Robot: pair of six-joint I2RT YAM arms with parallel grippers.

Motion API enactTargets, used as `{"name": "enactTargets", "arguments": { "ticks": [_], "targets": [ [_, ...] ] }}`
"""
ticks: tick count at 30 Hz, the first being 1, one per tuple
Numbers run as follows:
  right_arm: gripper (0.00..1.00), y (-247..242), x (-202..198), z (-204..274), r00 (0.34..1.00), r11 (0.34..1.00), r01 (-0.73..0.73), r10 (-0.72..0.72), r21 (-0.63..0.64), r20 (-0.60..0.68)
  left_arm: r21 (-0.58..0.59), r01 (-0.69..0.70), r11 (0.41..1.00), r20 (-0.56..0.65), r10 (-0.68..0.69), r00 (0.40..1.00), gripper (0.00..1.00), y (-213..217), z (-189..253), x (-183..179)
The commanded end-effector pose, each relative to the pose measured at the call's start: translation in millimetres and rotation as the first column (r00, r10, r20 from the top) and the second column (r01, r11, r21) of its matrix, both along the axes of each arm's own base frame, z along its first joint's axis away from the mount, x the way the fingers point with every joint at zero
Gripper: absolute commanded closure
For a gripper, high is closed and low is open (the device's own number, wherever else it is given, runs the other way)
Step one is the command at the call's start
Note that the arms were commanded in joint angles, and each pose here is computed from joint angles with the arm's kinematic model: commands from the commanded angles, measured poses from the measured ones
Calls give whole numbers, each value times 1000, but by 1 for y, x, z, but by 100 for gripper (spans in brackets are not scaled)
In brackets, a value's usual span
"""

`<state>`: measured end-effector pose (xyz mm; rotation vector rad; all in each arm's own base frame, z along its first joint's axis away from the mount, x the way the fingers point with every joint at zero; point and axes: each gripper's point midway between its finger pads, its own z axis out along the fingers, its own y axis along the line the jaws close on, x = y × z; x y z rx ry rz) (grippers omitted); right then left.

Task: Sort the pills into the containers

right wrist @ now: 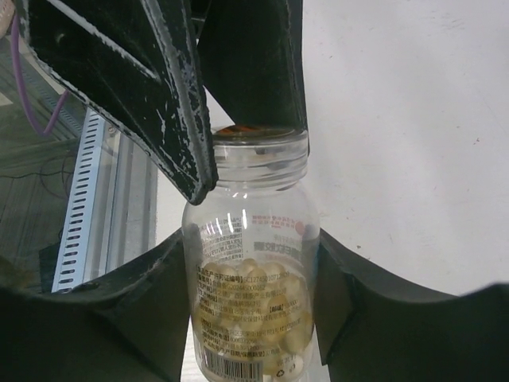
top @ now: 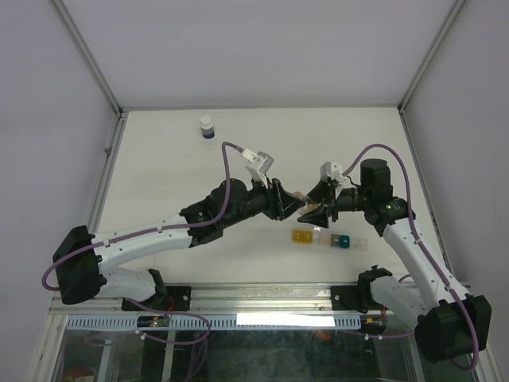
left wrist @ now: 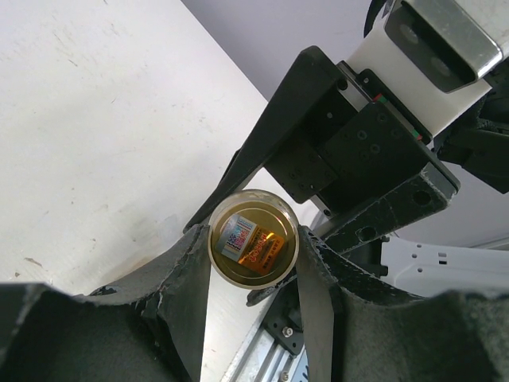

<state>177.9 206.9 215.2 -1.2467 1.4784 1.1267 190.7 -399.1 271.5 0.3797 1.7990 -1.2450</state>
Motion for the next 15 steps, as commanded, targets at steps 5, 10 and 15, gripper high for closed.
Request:
{"name": "enactTargets", "arguments": {
  "ticks": [5,10,15],
  "targets": [
    [100,2,-6,15,999,998,-52,51,32,15,-137,93,986,113,-77,991,43,0,55,-7],
    [100,-2,-15,23,995,992,-98,98,84,-4,-141,177,974,310,-126,942,1,33,75,-19],
    [100,-9,-14,23,997,992,-82,82,93,7,-82,297,952,530,-211,821,1,54,81,-32]
  ]
}}
